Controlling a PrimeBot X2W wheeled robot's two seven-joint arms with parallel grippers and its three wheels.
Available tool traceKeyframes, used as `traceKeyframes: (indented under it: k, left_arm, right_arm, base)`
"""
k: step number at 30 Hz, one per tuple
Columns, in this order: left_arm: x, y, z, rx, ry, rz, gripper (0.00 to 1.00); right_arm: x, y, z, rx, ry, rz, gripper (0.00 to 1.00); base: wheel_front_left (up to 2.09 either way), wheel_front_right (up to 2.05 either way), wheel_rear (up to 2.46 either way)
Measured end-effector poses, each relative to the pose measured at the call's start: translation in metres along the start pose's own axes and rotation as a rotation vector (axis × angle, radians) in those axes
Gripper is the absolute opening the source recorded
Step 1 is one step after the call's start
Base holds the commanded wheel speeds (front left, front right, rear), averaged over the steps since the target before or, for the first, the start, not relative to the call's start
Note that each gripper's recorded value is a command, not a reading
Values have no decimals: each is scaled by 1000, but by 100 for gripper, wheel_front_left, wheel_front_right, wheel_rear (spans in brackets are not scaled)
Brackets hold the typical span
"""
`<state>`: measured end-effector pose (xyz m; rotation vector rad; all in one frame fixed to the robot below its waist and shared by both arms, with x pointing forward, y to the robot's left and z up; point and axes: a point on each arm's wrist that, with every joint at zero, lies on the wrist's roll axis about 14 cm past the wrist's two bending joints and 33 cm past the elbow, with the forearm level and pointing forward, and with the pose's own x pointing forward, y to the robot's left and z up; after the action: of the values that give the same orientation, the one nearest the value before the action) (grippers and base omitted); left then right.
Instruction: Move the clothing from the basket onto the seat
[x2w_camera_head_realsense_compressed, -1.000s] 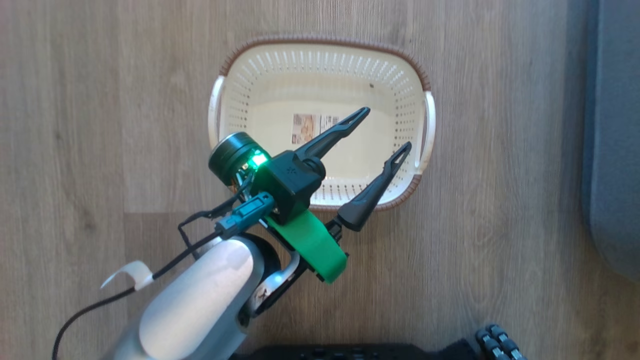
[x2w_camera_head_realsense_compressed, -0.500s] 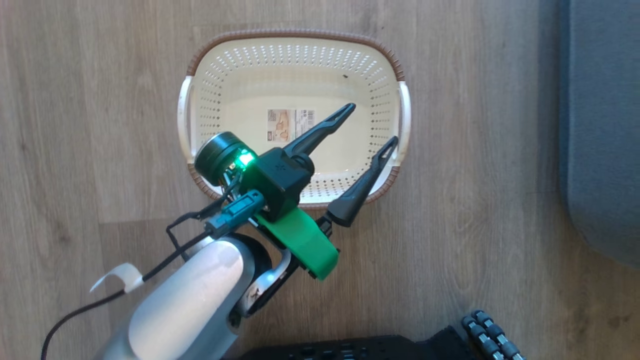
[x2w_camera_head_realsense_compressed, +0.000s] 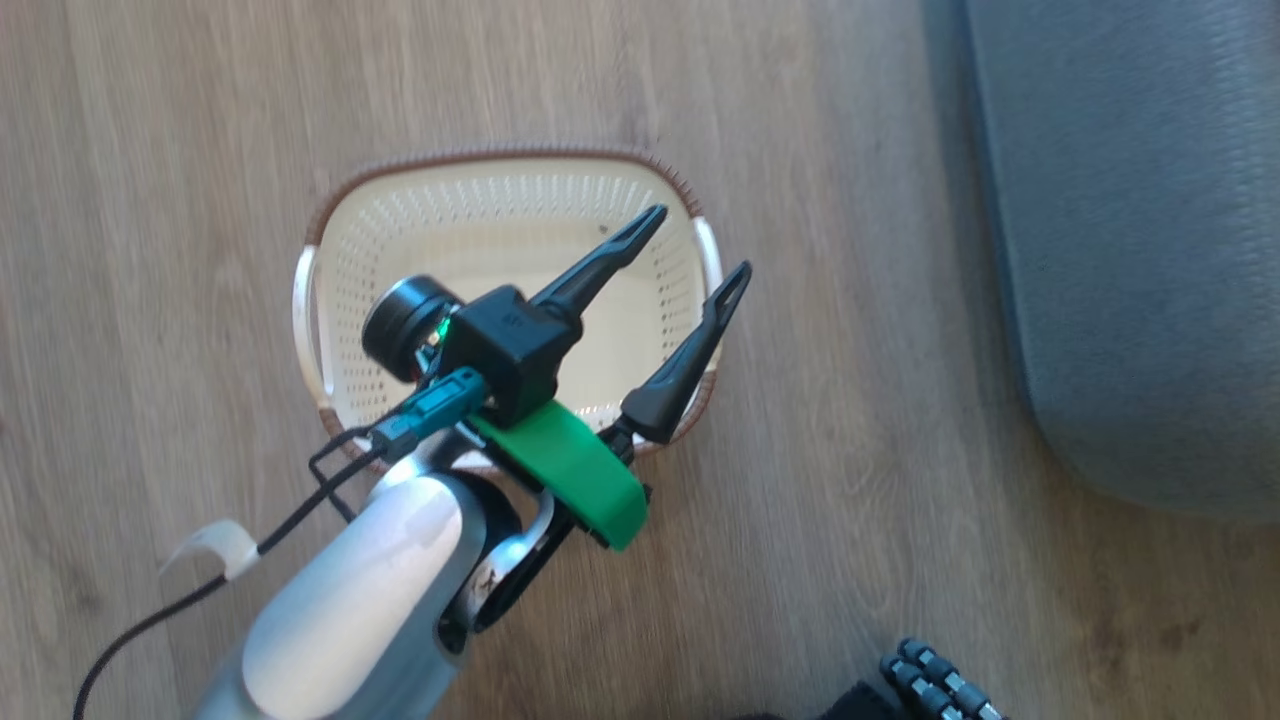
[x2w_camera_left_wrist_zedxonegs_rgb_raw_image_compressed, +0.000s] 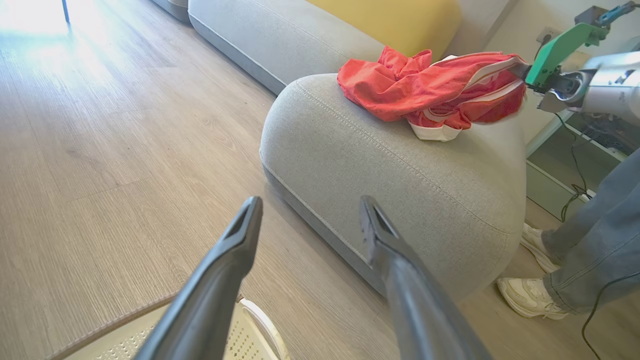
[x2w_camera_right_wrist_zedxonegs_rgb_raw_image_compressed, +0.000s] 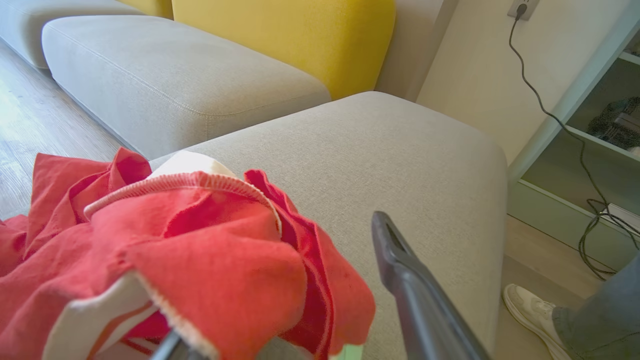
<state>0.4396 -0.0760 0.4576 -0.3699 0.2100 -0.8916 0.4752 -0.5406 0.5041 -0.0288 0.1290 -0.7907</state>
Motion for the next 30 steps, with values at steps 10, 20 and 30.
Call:
traceKeyframes:
  k: [10,20,30]
  left_arm:
    - [-19,-21,24,32,-44,30,100]
    - [-50,-21,41,47,-88,132,100]
    - [-50,-32,43,56,-85,104,100]
  right_arm:
    - [-47,8,32,-10,-116,142,100]
    - [-99,14,47,106,-167,254,100]
    - [-158,-49,44,101,-140,146,100]
  base:
    - [0,0,0]
    - [0,0,0]
    - [0,0,0]
